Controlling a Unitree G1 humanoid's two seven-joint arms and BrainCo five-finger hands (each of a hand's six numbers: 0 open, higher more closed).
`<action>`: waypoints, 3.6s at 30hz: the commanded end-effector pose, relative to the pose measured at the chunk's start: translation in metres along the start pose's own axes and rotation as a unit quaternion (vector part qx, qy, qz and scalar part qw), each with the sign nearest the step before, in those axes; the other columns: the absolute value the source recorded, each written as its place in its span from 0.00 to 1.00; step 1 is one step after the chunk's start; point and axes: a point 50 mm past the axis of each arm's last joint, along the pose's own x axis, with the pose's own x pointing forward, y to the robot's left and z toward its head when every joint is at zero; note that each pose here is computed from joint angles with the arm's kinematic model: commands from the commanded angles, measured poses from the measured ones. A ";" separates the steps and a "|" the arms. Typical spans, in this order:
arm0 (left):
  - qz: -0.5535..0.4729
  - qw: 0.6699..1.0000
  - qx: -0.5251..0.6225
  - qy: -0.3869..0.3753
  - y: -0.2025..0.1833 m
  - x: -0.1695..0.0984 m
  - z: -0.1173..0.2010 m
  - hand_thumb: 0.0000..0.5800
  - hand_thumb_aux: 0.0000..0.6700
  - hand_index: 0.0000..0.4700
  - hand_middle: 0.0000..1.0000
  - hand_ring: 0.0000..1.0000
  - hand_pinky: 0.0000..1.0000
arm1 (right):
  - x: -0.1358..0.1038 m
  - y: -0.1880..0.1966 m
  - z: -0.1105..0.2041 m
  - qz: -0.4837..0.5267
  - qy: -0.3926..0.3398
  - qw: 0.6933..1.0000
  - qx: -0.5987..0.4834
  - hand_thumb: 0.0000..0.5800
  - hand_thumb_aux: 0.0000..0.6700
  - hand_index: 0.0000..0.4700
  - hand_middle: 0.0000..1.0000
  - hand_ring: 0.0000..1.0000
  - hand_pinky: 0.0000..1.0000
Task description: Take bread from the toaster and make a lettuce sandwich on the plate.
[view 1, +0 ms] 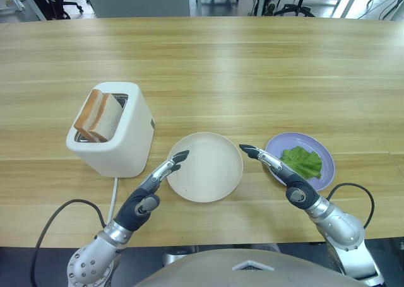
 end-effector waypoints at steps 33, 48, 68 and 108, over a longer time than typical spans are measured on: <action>0.314 0.734 0.537 0.272 0.178 -0.015 -0.013 0.00 0.00 0.00 0.00 0.00 0.00 | 0.003 0.008 0.005 0.012 0.015 1.000 -0.011 0.00 0.00 0.00 0.00 0.00 0.00; 0.283 0.744 0.513 0.321 0.187 0.011 -0.058 0.00 0.00 0.00 0.00 0.00 0.00 | 0.005 0.008 0.017 0.008 -0.001 1.000 -0.002 0.00 0.00 0.00 0.00 0.00 0.00; 0.296 0.830 0.407 0.239 0.176 0.029 -0.053 1.00 1.00 0.98 0.08 0.08 0.08 | 0.008 0.011 0.021 0.014 -0.008 1.000 -0.001 0.00 0.00 0.00 0.00 0.00 0.00; 0.258 0.921 0.247 -0.155 0.138 0.083 0.077 1.00 1.00 0.98 1.00 1.00 1.00 | 0.011 -0.010 0.021 -0.008 -0.016 0.999 -0.050 0.00 0.00 0.00 0.00 0.00 0.00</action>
